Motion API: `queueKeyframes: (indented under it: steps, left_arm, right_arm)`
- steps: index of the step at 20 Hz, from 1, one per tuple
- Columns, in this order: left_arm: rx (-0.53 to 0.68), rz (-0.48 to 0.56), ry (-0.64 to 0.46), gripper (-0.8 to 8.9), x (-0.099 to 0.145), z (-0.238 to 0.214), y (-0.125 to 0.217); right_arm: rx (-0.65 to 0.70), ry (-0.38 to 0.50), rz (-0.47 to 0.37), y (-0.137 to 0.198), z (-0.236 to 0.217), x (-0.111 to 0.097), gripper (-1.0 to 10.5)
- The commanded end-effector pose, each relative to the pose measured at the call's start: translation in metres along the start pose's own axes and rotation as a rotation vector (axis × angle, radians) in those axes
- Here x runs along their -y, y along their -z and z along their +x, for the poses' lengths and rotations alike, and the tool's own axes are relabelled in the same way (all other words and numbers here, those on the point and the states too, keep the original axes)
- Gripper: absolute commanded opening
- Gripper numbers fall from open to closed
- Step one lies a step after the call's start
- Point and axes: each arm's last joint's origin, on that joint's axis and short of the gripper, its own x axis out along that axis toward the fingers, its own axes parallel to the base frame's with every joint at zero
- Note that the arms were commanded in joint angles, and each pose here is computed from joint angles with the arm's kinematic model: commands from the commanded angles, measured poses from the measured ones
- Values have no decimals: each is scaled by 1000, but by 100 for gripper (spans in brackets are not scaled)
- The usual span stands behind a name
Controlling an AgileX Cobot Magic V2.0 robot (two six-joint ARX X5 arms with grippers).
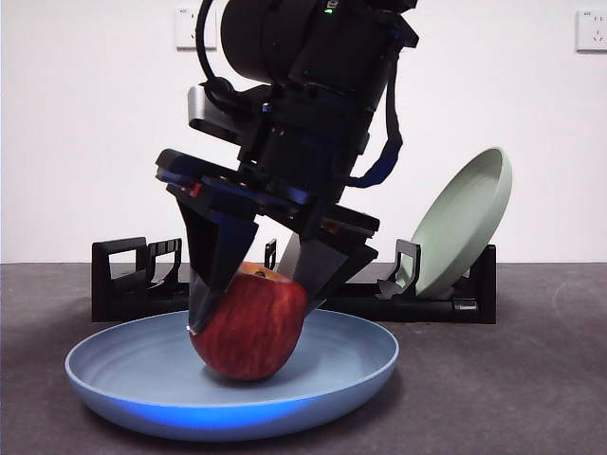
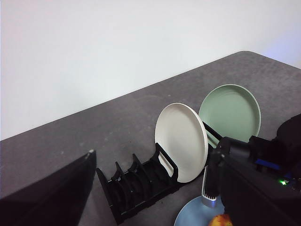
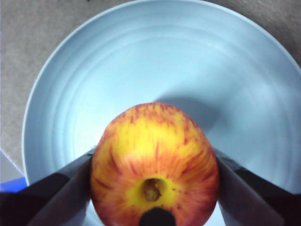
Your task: Take the blue plate from the plate rack,put the plate on the table,take the apple from the table,put the apple in the plate
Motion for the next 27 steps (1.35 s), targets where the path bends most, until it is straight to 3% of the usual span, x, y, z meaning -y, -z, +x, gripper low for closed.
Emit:
queueKeyframes:
  steps: [1,9,15,19,20,21,23,25,27]
  left_arm:
    - [6,3,-3,408,0,0,-1]
    - [-16,19,-5,408,4,6,0]
    - [-53,46,-5,408,13,18,0]
    - [-92,90,-6,404,25,35,-1]
    - [-97,109,-6,390,29,40,-1]
    - [-102,126,-6,297,32,44,-1]
    - [-125,195,-3,-32,37,52,0]
    - [-142,215,-3,-8,42,59,0]
    - [-154,219,-1,-8,43,63,1]
  right_arm:
    - [-9,2,-19,1,4,-1,483]
    - [13,-3,-26,-2,-3,-4,515]
    - [172,-16,-45,-7,-65,-12,503]
    - [334,110,-46,2,-124,-11,496]
    - [371,140,-36,6,-140,-9,454]
    - [399,162,-26,10,-152,-7,384]
    - [456,203,-2,20,-177,-2,239]
    - [500,217,19,31,-199,3,42]
    - [520,239,17,42,-215,7,-11]
